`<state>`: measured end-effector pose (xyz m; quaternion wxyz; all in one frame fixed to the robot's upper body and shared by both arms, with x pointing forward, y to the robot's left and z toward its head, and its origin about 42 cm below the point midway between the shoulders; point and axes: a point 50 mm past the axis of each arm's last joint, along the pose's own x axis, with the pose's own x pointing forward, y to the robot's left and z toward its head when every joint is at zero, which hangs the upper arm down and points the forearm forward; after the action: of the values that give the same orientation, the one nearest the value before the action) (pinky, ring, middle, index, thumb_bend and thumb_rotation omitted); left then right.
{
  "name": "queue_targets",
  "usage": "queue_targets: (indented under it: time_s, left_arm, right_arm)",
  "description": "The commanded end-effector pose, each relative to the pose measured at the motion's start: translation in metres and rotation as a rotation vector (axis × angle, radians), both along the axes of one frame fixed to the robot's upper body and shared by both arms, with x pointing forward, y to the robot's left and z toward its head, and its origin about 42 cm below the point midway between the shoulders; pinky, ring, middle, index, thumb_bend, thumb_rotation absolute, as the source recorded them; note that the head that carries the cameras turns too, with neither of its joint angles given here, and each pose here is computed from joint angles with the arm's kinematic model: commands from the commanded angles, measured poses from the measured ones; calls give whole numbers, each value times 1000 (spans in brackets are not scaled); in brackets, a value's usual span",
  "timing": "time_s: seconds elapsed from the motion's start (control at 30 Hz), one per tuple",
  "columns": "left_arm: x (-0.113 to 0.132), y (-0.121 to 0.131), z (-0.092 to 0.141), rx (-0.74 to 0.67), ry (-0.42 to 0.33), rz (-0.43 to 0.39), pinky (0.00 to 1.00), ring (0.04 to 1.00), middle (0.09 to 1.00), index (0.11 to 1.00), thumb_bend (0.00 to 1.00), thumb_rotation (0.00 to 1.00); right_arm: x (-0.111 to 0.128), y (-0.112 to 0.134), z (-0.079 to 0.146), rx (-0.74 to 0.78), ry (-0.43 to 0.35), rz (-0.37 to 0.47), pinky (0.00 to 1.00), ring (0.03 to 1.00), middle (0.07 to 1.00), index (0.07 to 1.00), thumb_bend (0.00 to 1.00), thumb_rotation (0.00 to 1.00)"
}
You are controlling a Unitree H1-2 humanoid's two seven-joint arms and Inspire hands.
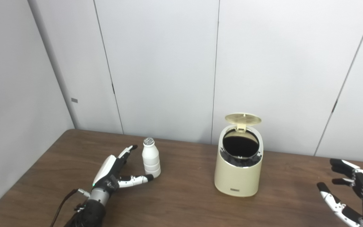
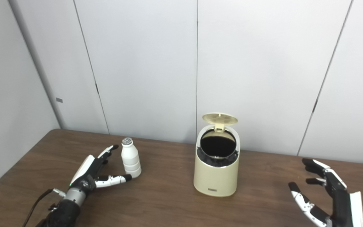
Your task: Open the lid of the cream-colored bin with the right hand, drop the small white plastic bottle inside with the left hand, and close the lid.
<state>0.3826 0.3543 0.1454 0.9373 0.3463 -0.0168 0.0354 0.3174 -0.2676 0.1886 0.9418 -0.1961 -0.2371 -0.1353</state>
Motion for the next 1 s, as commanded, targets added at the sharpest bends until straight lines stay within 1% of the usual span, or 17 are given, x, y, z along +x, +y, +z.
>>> queue_targets:
  time_s: [0.0,0.13,0.27,0.33,0.47,0.57,0.63,0.67,0.7,0.73,0.77,0.8,0.83,0.87,0.9,0.97]
  left_arm:
    - [14,-6,18,19,-36,-32,887,955,978,954,1000,448]
    - [17,-14,22,20,-49,-57,889,956,976,956,1000,455]
    - [22,-19,25,25,-82,-81,890,957,956,936,1000,466]
    - [25,-22,26,36,-83,-87,887,953,949,932,1000,470]
    - [29,-28,29,40,-77,-97,882,947,965,932,1000,443]
    - [33,-31,30,41,-90,-105,893,953,953,936,1000,421]
    - [35,-33,30,53,-105,-102,870,936,934,928,1000,413]
    - [36,-34,30,70,-128,-88,848,916,915,913,1000,399]
    - [37,-34,29,95,-161,-68,788,866,872,878,1000,382]
    - [37,-35,29,122,-218,-21,720,809,823,836,1000,363]
    - [37,-38,28,135,-292,48,622,713,731,746,1000,273]
    - [36,-40,26,138,-361,112,545,630,654,665,982,178]
    - [36,-42,25,127,-438,165,489,569,595,603,951,95]
    - [36,-43,24,127,-497,210,443,510,535,555,742,49]
    - [36,-44,22,132,-534,239,404,476,496,521,602,19]
    - [36,-45,22,132,-563,282,381,458,473,497,526,4]
  right_arm:
    - [3,5,20,-10,-71,21,581,728,731,686,177,13]
    - [2,7,22,-8,-71,17,575,724,728,683,175,6]
    - [1,11,24,-7,-67,19,570,724,728,681,169,0]
    - [1,12,25,-7,-63,17,568,722,726,680,170,0]
    - [0,14,27,-11,-69,16,585,732,731,684,162,0]
    - [-1,16,29,-15,-69,10,580,729,727,683,157,0]
    - [-1,17,30,-12,-70,7,574,722,721,678,159,0]
    - [-2,17,31,-10,-70,7,570,720,720,676,160,0]
    - [-2,17,31,-8,-70,6,566,718,719,674,162,0]
    - [-2,17,31,-7,-72,7,562,717,717,672,162,0]
    - [-2,17,32,-6,-73,7,550,710,713,666,161,0]
    - [-3,17,32,-3,-74,8,544,706,710,663,161,0]
    - [-3,17,32,-2,-74,11,540,705,709,661,160,0]
    - [-3,17,32,-3,-74,12,540,706,710,662,161,0]
    - [-4,17,32,-5,-74,12,541,706,712,665,161,0]
    - [-4,18,33,-8,-74,13,542,708,713,667,160,0]
